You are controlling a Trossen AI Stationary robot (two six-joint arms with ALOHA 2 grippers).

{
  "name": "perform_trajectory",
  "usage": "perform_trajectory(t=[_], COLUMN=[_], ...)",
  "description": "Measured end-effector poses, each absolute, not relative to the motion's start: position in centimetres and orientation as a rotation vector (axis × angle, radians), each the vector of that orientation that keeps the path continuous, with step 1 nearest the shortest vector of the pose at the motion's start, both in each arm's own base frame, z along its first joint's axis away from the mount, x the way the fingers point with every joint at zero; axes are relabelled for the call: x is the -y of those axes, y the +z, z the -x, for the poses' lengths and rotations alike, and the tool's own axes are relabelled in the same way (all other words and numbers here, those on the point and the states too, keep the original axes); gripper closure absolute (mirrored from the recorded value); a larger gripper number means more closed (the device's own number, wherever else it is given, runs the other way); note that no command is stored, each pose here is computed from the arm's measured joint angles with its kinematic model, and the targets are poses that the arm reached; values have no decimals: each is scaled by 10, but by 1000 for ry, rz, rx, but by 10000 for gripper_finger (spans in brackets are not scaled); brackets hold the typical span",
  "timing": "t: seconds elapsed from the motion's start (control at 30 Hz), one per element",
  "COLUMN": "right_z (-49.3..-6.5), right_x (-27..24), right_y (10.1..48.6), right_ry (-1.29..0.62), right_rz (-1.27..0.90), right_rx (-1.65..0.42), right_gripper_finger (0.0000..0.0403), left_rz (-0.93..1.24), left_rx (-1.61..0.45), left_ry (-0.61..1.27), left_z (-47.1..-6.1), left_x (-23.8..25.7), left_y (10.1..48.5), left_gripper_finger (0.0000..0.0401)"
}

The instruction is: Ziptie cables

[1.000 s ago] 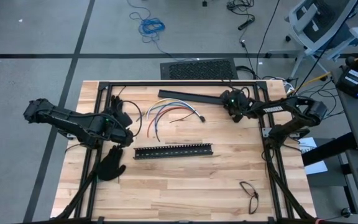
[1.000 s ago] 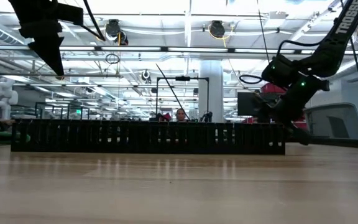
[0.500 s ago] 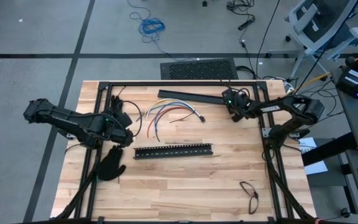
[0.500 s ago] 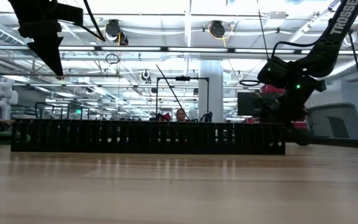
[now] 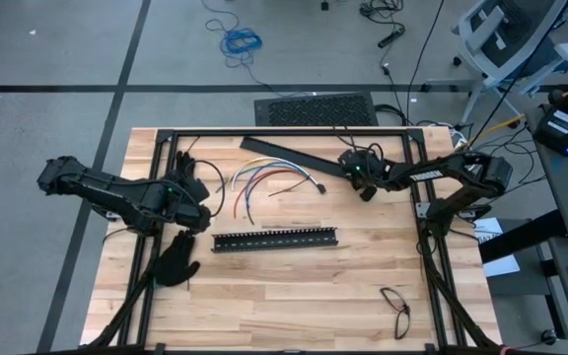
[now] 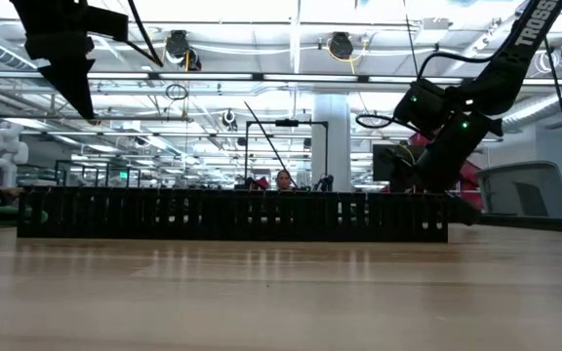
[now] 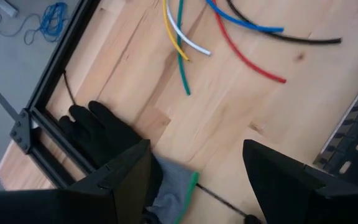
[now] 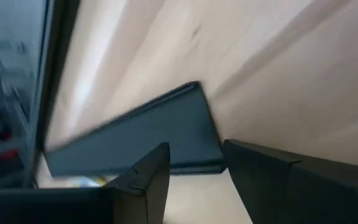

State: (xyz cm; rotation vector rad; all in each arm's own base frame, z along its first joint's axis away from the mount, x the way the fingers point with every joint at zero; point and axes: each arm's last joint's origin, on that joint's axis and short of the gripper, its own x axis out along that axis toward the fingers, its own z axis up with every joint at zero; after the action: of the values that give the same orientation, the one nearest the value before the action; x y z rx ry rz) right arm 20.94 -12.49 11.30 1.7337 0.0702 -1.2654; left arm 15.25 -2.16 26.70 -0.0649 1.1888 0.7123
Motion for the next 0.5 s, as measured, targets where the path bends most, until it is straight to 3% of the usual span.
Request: perform_trajectory(t=[0.2, 0.33, 0.5], right_z=[-211, -219, -227], right_x=[124, 126, 123], right_y=[114, 124, 154], right_ry=[-1174, -993, -954], right_rz=[-1599, -1408, -1074], right_rx=[-216, -540, -883], right_gripper_finger=[248, 248, 248], left_rz=[43, 30, 20], left_rx=[-1216, -1222, -1227], left_ry=[722, 717, 709], left_z=[-149, -149, -149], left_x=[21, 21, 21], left_y=[267, 267, 267], left_gripper_finger=[150, 150, 150])
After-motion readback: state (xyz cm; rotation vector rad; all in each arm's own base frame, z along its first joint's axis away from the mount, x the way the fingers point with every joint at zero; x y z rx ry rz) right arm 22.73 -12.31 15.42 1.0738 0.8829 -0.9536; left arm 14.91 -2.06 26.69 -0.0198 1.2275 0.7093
